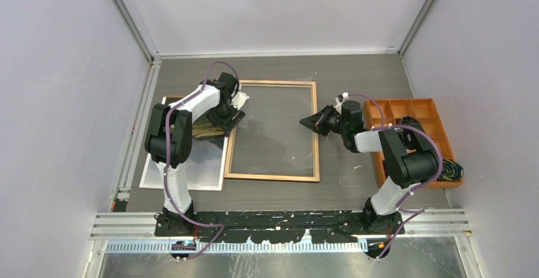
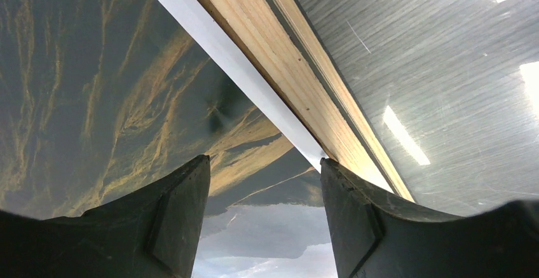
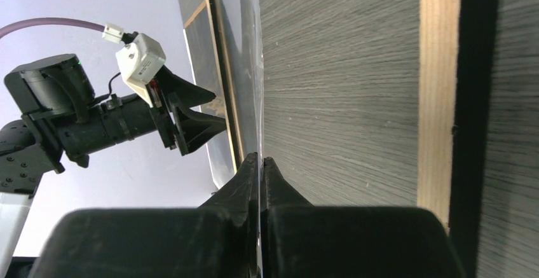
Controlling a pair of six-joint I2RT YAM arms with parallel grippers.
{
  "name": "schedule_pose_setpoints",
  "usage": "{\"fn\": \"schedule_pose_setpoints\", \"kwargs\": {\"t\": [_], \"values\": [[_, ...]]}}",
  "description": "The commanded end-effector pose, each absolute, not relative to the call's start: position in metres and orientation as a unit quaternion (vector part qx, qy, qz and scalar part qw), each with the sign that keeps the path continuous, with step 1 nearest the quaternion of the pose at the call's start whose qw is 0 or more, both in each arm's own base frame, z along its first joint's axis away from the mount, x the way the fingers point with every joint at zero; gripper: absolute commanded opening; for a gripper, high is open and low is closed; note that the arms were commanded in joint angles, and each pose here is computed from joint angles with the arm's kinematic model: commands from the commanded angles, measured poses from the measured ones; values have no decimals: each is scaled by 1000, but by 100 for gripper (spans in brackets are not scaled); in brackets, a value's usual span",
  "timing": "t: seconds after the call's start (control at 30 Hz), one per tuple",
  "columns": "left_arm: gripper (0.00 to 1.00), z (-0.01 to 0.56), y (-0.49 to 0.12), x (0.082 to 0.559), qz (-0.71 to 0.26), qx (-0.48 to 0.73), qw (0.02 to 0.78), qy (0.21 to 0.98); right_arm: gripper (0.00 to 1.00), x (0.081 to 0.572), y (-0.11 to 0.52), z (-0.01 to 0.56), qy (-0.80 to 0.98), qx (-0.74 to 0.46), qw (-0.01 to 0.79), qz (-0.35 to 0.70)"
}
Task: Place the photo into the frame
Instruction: Place the photo frame item in the photo frame.
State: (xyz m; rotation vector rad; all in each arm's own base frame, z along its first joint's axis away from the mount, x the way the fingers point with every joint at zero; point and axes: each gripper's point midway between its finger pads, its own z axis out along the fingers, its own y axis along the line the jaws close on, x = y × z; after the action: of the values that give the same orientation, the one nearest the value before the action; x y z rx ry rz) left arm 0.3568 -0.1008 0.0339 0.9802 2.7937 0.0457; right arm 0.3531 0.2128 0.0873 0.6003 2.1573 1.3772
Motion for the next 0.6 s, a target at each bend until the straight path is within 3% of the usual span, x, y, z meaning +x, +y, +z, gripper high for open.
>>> {"fn": "schedule_pose_setpoints", "kwargs": {"t": [0.0,0.37,0.57], "values": [[66,47,-119,358,-21,339,116,933,1,354,217,90,800,201,253,506],[66,48,-119,360,-18,337,118,934,1,341,217,94,810,205,227,500],[66,52,-119,360,-20,339,123,933,1,337,213,115,804,189,254,503]]}}
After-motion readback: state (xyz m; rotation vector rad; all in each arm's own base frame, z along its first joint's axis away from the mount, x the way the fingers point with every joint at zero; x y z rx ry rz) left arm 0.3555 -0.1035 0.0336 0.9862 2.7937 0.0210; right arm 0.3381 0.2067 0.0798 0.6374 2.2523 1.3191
